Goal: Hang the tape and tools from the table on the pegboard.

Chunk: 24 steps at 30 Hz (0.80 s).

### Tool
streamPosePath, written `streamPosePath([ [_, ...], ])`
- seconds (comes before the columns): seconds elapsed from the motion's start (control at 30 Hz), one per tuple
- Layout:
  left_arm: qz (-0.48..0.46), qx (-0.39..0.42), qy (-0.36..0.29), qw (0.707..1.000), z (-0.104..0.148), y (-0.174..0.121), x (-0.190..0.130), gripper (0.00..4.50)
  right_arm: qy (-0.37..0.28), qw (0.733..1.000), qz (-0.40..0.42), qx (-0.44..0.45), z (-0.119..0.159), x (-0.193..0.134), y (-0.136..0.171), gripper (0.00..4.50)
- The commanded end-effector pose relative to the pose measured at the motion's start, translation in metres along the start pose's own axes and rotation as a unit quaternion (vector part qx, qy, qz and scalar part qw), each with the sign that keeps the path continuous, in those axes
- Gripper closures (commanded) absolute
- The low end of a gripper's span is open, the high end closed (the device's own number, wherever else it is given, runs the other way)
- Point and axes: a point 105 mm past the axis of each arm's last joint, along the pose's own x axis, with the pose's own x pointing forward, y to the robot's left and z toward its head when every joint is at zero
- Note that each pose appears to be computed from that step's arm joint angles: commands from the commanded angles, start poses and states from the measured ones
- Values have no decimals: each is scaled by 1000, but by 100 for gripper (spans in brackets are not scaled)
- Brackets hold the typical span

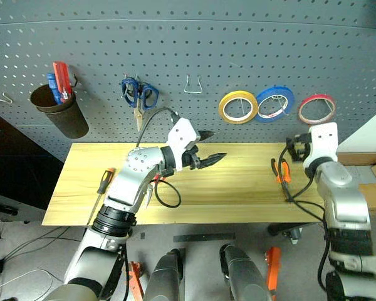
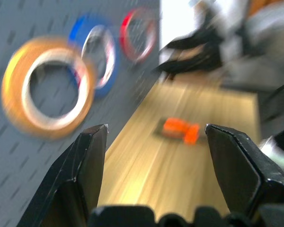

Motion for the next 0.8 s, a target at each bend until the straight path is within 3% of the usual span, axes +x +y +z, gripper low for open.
streamPosePath([
  [0.03,5,25,20,999,-7,7,-7,98,37,999,9,39,-5,-11,16,2],
  [0.13,-24,31,41,998,-15,2,-10,98,108,992,4,71,-27,-5,23,2],
  [0.27,-92,3,20,996,-7,-18,-13,98,180,977,-22,109,-49,12,15,2],
  [0.6,-134,-36,26,990,-3,-33,-22,98,248,956,-53,144,-87,53,-12,2],
  [0.8,-129,-37,25,991,-2,-33,-22,98,271,951,-27,146,-100,61,-8,2],
])
